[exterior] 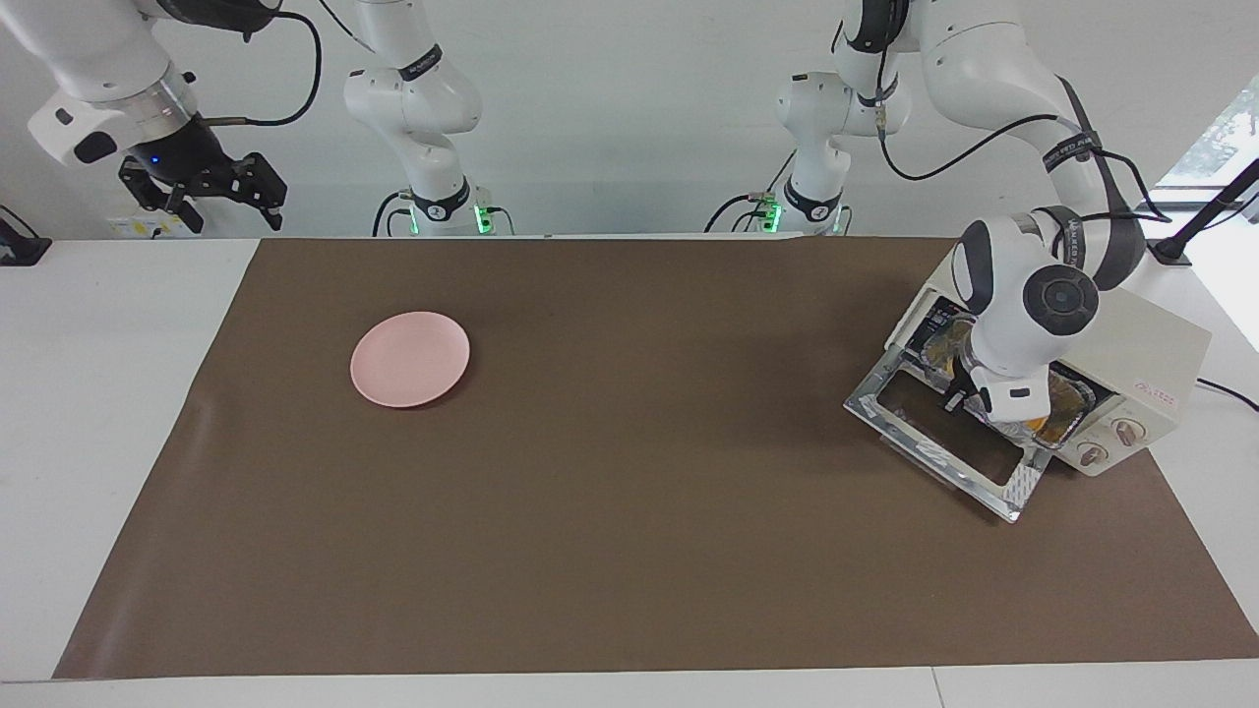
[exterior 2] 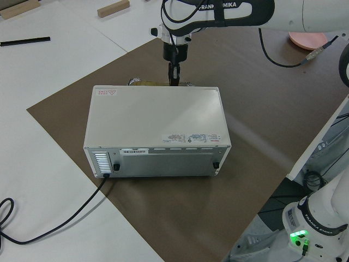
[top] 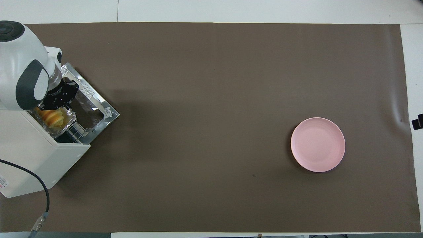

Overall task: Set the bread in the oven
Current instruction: 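Lower the foil tray into the oven opening with the left gripper, then release the tray and raise the left gripper away from the oven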

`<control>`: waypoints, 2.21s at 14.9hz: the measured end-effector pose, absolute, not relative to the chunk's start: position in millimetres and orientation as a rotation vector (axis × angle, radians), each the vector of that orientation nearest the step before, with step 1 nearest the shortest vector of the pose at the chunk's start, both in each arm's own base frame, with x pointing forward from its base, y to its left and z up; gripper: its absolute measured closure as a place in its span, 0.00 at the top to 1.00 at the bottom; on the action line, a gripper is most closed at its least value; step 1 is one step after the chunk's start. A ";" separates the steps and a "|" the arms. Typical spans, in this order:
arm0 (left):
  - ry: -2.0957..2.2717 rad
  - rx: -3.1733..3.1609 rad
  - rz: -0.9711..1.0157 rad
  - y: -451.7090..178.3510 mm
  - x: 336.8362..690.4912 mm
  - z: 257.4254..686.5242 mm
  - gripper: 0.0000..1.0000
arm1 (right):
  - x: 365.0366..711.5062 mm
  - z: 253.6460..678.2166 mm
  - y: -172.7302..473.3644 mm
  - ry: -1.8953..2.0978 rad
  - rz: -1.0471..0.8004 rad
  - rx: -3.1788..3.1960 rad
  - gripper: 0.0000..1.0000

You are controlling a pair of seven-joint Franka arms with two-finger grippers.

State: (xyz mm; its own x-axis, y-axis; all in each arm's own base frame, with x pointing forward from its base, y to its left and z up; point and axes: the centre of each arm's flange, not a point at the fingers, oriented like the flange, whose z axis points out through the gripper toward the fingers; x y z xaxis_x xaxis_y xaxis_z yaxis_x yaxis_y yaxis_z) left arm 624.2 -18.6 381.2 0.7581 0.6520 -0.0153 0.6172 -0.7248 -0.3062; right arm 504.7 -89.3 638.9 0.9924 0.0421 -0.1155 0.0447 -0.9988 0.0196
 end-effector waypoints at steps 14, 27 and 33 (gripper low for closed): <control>-1.029 -2.634 0.221 -13.7 608.9 375.4 0.02 | 504.7 638.9 -89.3 0.068 -0.180 3.113 1.00; -1.048 -2.628 0.216 -7.2 608.8 376.9 0.02 | 504.7 638.9 -89.3 0.068 -0.180 3.113 1.00; -0.981 -2.700 0.126 -7.9 618.7 403.1 0.59 | 504.7 638.9 -89.3 0.068 -0.180 3.113 1.00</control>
State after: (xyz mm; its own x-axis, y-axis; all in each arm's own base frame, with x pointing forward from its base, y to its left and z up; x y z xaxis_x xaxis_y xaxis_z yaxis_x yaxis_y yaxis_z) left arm 618.7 -7.9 403.1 0.7673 0.6412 0.0091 0.6182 -0.7359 -0.2764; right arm 504.7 -89.3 638.9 0.9924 0.0421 -0.1155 0.0447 -0.9988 0.0196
